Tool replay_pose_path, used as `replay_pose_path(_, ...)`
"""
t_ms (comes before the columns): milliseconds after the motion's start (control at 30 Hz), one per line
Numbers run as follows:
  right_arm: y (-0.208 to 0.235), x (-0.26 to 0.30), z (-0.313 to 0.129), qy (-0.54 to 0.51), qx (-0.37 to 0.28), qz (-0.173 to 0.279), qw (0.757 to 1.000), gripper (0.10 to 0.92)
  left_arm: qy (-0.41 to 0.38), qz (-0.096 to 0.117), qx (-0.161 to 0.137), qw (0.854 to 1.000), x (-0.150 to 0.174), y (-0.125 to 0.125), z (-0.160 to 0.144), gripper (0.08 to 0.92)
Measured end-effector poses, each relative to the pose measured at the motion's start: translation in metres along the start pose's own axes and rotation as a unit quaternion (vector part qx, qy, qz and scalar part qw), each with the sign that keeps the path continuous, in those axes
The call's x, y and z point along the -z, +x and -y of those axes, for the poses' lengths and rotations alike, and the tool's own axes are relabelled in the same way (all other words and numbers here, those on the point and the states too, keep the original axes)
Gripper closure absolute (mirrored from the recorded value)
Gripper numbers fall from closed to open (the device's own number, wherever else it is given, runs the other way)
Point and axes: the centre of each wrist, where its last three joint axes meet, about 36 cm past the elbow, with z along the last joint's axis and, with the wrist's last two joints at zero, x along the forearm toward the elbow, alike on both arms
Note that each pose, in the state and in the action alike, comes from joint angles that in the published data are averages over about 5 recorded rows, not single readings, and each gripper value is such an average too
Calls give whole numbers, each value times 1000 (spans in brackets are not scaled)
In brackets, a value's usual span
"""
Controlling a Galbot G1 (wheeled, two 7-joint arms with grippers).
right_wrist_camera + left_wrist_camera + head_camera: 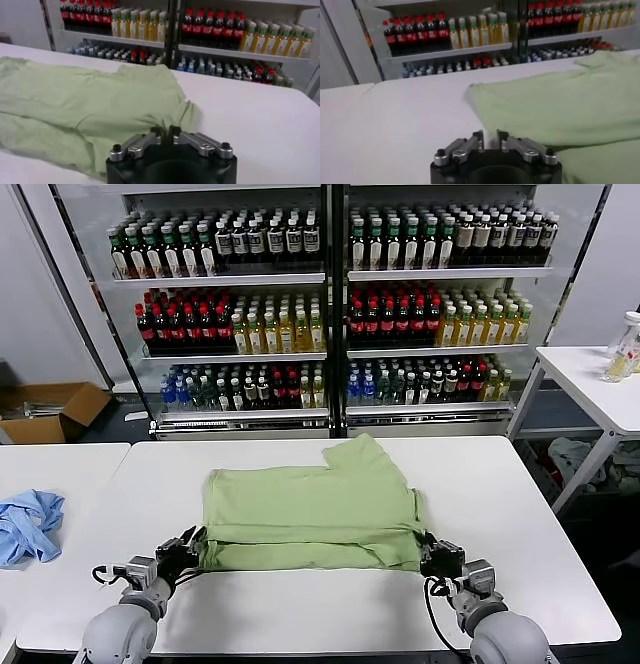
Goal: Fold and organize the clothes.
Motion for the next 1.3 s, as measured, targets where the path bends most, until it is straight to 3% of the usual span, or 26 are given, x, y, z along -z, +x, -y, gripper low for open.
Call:
replay_pose_path(300, 18, -1, 1, 6, -15, -4, 1000, 378, 5, 8, 12, 1000, 11, 20, -13, 420)
replay_pose_path(467, 22, -8, -4, -1, -20, -16, 1000, 241, 35, 4, -4, 999, 16, 41, -7, 273)
replay_pose_path(567, 21, -12, -8, -6, -22, -22, 1000, 206, 48, -3, -22, 999, 17, 53, 1, 205)
replay_pose_path(700, 17, -17, -12, -13, -24, -33, 999, 200, 57, -17, -40, 997, 14, 65, 14, 179)
replay_pose_path(833, 12, -21, -12, -22, -24, -39, 999, 240, 58, -32, -43, 997, 9, 67, 22, 177)
replay_pose_path(967, 7, -25, -13, -35, -20, -43, 998, 341, 53, -48, -30, 997, 4, 64, 21, 192)
replay_pose_path(1133, 3, -29, -15, -47, -14, -47, 998, 488, 48, -67, -19, 996, -3, 62, 18, 318)
replay_pose_path(1300, 0, -30, -14, -51, -13, -49, 997, 635, 50, -70, -17, 996, -4, 59, 20, 457)
